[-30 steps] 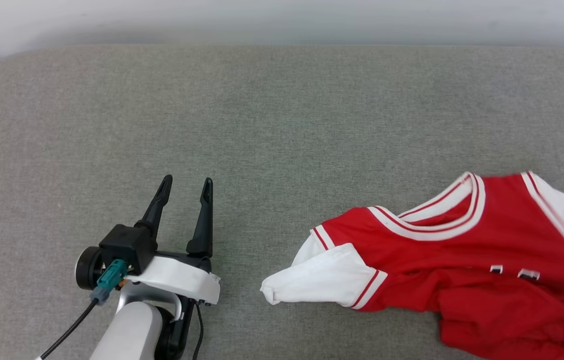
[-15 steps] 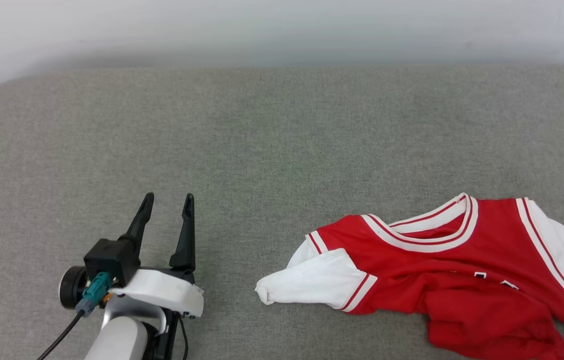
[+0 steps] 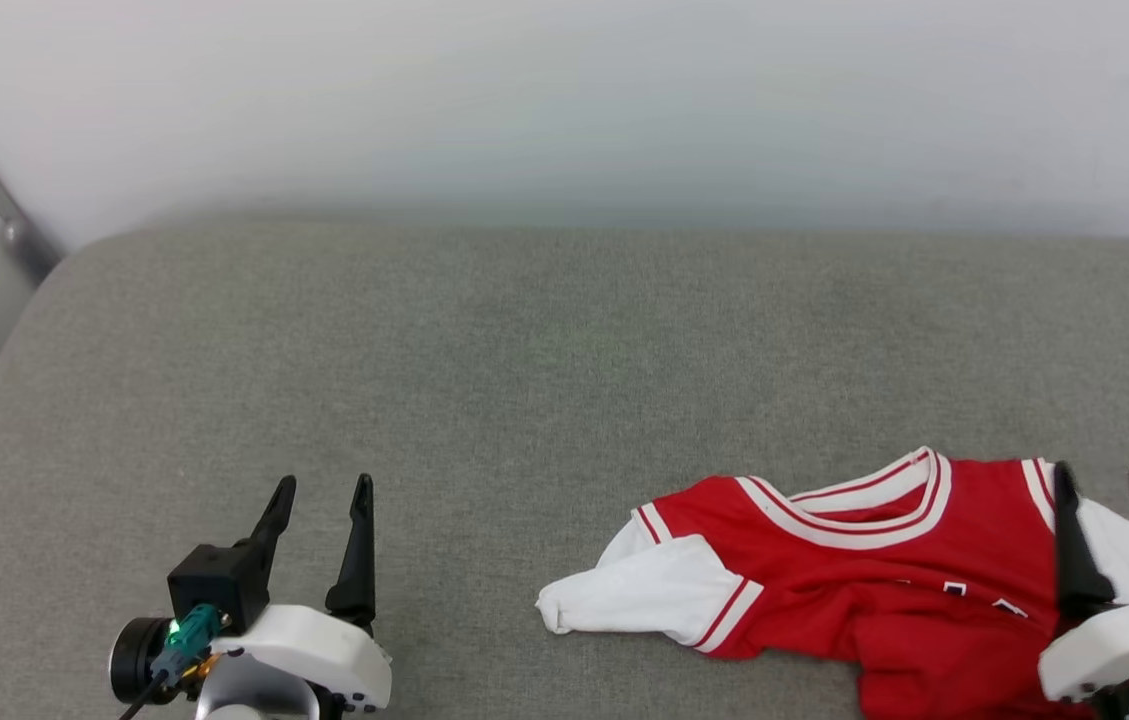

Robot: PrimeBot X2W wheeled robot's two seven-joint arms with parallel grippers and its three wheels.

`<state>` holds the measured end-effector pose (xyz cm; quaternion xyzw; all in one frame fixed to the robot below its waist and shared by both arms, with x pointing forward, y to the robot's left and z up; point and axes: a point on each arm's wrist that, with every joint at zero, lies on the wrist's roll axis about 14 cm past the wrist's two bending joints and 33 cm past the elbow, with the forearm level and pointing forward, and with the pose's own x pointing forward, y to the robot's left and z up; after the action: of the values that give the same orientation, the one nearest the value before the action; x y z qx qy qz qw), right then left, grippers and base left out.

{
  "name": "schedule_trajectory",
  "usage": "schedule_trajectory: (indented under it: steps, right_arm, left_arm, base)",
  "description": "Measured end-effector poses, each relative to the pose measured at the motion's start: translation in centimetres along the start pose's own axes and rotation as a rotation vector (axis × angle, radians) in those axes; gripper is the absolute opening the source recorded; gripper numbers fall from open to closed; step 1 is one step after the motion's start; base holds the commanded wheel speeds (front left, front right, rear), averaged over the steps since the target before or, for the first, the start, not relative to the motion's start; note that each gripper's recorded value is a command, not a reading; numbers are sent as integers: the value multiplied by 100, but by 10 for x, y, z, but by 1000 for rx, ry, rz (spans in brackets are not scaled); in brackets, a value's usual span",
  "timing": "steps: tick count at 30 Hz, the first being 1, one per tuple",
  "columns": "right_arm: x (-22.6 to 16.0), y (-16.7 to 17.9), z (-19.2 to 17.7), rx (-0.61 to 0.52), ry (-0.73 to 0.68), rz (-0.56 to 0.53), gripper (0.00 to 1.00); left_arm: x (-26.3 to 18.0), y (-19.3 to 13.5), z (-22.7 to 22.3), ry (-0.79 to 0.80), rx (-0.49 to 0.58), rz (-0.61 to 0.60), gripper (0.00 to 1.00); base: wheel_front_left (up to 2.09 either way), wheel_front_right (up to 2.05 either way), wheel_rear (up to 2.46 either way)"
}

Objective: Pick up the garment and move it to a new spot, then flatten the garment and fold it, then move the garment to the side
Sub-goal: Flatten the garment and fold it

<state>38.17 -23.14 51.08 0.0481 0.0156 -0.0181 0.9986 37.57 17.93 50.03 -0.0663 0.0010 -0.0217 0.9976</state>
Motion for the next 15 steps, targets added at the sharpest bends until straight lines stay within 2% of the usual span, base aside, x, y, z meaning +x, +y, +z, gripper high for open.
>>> schedule_trajectory:
  steps: [4, 10, 15]
  right_arm:
    - [-14, 31, 7, -9, -23, 84, 100]
    - [-34, 50, 14, -35, -35, 125, 100]
    - [-43, 48, 22, -30, -47, 110, 100]
  left_arm:
    - [-10, 3, 4, -6, 5, 7, 100]
    - [-10, -3, -1, 22, 9, -12, 100]
    - [-1, -40, -15, 115, 22, -166, 100]
  base:
    - [0, 0, 0]
    - [0, 0, 0]
    - [0, 0, 0]
